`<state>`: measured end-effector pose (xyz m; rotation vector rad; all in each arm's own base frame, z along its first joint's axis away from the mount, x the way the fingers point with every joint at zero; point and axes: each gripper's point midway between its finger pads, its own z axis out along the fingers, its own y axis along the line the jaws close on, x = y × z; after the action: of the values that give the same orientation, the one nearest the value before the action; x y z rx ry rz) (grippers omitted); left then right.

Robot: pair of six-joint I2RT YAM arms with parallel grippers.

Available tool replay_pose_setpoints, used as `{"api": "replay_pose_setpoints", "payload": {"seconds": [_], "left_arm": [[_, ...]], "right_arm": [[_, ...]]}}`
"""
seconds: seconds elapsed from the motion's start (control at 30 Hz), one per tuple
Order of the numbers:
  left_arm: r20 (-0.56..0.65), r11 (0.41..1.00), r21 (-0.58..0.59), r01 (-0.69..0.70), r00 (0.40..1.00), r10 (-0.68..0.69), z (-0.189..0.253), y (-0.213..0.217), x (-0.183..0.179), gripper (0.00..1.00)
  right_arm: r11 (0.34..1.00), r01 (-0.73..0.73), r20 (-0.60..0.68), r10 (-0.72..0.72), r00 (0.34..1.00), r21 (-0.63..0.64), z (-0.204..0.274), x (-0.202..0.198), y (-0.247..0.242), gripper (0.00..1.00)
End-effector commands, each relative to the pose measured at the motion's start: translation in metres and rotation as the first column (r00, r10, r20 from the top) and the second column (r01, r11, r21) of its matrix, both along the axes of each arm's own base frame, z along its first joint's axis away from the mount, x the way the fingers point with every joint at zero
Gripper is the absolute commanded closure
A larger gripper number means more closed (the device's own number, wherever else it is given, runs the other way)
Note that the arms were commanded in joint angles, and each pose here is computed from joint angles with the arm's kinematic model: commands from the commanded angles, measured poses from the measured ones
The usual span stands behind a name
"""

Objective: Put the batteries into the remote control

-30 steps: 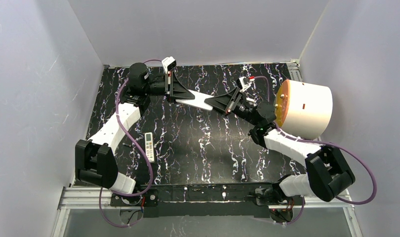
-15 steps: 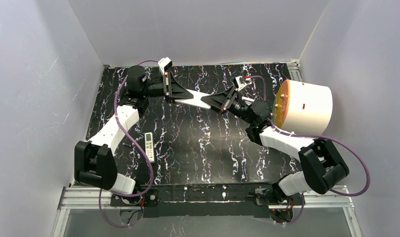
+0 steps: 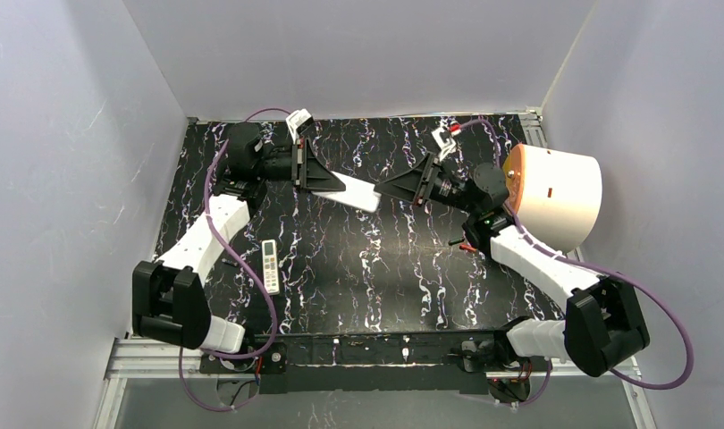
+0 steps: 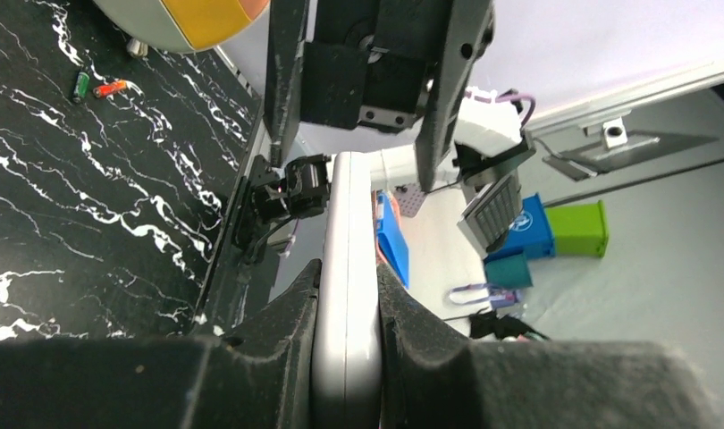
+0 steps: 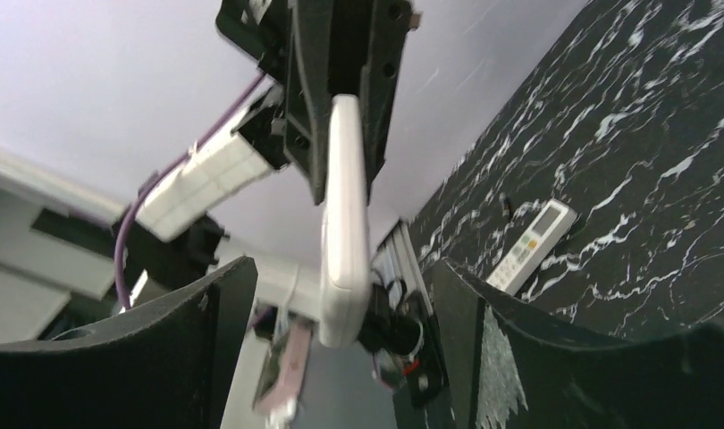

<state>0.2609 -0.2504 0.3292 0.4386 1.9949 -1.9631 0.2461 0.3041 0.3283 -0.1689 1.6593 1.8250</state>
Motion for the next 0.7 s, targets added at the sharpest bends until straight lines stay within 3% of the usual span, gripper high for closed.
{"api": "replay_pose_setpoints", "payload": {"seconds": [0.0, 0.2, 0.37, 0.67], "left_arm": [[0.176, 0.996, -0.014, 0.084, 0.981, -0.081, 0.007, 0.011, -0.031, 1.00], [0.215, 0.997, -0.010, 0.079, 0.974, -0.075, -0.002, 0.012, -0.035, 1.00], [0.257, 0.997, -0.009, 0.083, 0.963, -0.078, -0.005, 0.014, -0.041, 1.00], [0.290, 0.998, 0.009, 0.059, 0.955, -0.059, -0.011, 0.015, -0.044, 1.00]], "right_arm": [[0.958, -0.234, 0.211, 0.266, 0.941, -0.165, 0.013, -0.039, 0.005, 0.19], [0.905, -0.216, 0.263, 0.323, 0.909, -0.366, -0.012, -0.027, 0.009, 0.20], [0.880, -0.251, 0.286, 0.382, 0.879, -0.402, -0.015, -0.028, 0.017, 0.30], [0.817, -0.290, 0.271, 0.465, 0.843, -0.498, -0.029, -0.042, 0.032, 0.36]]}}
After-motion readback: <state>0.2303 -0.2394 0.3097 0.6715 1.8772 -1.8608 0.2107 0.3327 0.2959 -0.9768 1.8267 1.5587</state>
